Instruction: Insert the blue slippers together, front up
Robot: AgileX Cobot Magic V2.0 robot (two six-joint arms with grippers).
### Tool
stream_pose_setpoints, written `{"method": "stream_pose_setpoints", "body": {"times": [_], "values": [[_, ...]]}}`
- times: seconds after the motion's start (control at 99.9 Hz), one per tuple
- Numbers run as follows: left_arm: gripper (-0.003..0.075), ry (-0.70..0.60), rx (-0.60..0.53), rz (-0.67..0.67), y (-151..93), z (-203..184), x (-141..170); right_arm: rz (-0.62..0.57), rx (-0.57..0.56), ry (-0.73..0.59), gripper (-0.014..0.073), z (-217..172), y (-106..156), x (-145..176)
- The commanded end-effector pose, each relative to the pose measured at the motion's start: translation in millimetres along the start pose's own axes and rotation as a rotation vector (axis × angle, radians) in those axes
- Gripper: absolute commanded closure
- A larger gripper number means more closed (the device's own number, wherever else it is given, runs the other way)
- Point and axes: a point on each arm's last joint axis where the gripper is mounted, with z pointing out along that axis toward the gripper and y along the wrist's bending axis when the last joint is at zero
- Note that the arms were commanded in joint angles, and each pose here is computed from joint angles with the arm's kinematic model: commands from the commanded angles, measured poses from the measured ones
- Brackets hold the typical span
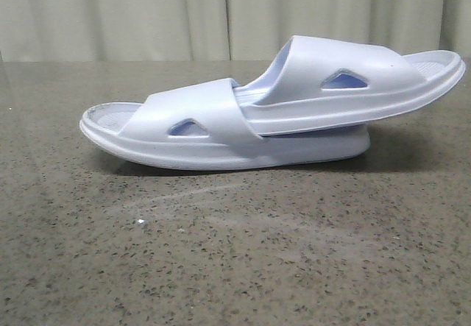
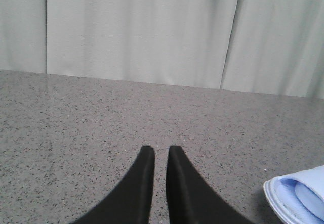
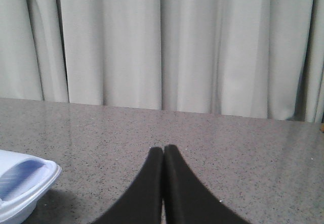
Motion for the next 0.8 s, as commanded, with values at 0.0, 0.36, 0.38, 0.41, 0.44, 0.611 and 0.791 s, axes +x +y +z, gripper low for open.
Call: {"method": "stream_pose_setpoints", "body": {"times": [0.0, 0.36, 0.38, 0.41, 0.44, 0.611, 0.791], "values": [[0.0704, -0.02, 0.019, -0.009, -2.8, 0.3, -8.8, -0.025, -0.008, -0.083, 0.0702, -1.1, 0.5, -13.7], [0.0705, -0.021, 0.01, 0.081, -2.0, 0.3, -8.9, -0.025, -0.008, -0.083, 0.0702, -1.1, 0.5, -13.7], [0.0705, -0.021, 0.018, 0.113, -2.8, 0.3, -8.8, -0.025, -0.008, -0.083, 0.0702, -1.1, 0.5, -13.7], [0.0704, -0.016, 0.04, 0.159, -4.7, 0.3, -8.1, -0.025, -0.008, -0.083, 0.0702, -1.1, 0.5, -13.7], [0.0705, -0.006, 0.057, 0.176, -6.2, 0.2, -7.1, -0.025, -0.008, -0.083, 0.0702, -1.1, 0.5, -13.7], [0.0704, 0.057, 0.071, 0.215, -6.8, 0.0, -0.6, -0.025, -0.008, -0.083, 0.0702, -1.1, 0.5, -13.7], [0.0704, 0.049, 0.014, 0.234, -1.5, -5.0, 0.8, -0.025, -0.008, -0.083, 0.0702, -1.1, 0.5, -13.7]]}}
